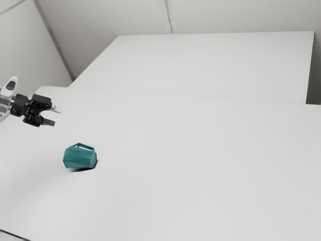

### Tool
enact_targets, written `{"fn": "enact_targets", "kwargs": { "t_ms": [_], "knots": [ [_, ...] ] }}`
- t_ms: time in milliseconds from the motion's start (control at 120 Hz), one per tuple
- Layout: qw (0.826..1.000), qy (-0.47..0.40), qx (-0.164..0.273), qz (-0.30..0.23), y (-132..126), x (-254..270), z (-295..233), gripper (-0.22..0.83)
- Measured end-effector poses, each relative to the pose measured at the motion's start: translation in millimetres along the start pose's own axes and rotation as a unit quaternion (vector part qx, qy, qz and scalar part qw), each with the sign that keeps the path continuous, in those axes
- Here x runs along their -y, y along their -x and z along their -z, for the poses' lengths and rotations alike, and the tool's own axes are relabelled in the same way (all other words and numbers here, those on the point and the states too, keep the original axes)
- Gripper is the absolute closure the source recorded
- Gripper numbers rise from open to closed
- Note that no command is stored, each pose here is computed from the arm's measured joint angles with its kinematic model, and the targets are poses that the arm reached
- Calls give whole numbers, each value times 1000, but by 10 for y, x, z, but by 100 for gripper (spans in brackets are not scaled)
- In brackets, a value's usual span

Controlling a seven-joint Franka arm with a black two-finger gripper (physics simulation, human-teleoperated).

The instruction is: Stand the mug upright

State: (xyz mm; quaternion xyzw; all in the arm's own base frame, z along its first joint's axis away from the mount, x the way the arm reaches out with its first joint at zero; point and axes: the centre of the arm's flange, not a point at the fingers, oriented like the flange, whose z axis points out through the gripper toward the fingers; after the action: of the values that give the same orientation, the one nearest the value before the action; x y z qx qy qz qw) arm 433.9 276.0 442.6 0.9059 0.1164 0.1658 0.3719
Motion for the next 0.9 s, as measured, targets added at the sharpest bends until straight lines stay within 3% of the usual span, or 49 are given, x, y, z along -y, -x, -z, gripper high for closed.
{"fn": "enact_targets", "kwargs": {
  "t_ms": [383,900],
  "knots": [
    [997,48,37,-48,273,629,-391,2],
    [988,117,0,-98,434,1160,-513,2]
  ]
}}
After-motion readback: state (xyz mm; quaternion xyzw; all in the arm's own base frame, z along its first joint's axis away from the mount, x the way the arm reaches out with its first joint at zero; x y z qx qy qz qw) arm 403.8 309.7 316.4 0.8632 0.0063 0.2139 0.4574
